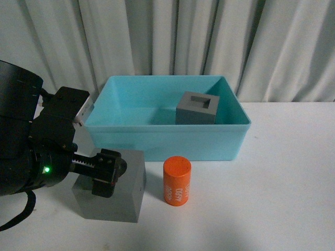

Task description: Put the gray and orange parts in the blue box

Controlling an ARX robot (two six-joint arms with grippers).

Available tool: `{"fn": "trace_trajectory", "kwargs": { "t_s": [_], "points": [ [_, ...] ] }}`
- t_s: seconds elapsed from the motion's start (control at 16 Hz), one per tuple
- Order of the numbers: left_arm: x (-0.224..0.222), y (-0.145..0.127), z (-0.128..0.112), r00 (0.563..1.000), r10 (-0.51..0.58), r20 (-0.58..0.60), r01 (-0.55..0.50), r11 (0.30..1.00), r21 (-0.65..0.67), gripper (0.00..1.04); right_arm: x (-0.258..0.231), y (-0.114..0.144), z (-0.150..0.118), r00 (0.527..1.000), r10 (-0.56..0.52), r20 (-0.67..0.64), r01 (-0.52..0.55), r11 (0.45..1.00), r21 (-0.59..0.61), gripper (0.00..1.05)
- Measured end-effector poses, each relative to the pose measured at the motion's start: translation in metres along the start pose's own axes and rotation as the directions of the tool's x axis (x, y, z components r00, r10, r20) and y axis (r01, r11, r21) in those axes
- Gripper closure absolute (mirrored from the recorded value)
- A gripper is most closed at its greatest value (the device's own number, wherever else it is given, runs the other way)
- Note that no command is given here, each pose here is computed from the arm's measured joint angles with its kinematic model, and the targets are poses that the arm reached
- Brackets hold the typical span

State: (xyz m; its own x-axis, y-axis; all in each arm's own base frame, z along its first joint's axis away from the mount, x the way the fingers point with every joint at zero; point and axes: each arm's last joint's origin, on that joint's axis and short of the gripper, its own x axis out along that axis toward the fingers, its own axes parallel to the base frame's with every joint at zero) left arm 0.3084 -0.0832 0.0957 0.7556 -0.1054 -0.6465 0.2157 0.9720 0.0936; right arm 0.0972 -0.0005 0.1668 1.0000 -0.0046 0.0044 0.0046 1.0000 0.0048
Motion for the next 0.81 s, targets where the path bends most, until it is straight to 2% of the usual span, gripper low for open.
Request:
{"fn": "trace_trajectory", "kwargs": {
  "t_s": [0.06, 0.44, 0.5, 0.69, 0.81],
  "points": [
    [0.0, 0.0, 0.0, 1.0, -0.003, -0.004, 0.003, 1.0, 0.0, 0.1, 0.0, 0.0, 0.0, 1.0, 0.0, 0.0, 0.0, 1.0, 0.0, 0.06],
    [-0.011, -0.004, -0.009, 0.998, -0.045, -0.043, 0.046, 0.999, 0.008, 0.72, 0.0, 0.0, 0.0, 1.0, 0.0, 0.0, 0.0, 1.0, 0.0, 0.06],
    [-0.016, -0.004, -0.009, 0.997, -0.049, -0.051, 0.049, 0.999, -0.003, 0.78, 0.0, 0.0, 0.0, 1.0, 0.0, 0.0, 0.0, 1.0, 0.0, 0.06],
    [-0.042, 0.002, -0.002, 0.995, -0.061, -0.081, 0.056, 0.997, -0.057, 0.85, 0.0, 0.0, 0.0, 1.0, 0.0, 0.0, 0.0, 1.0, 0.0, 0.06],
    [-0.073, 0.008, 0.021, 0.995, -0.082, -0.059, 0.075, 0.99, -0.117, 0.85, 0.0, 0.0, 0.0, 1.0, 0.0, 0.0, 0.0, 1.0, 0.0, 0.06]
  ]
}}
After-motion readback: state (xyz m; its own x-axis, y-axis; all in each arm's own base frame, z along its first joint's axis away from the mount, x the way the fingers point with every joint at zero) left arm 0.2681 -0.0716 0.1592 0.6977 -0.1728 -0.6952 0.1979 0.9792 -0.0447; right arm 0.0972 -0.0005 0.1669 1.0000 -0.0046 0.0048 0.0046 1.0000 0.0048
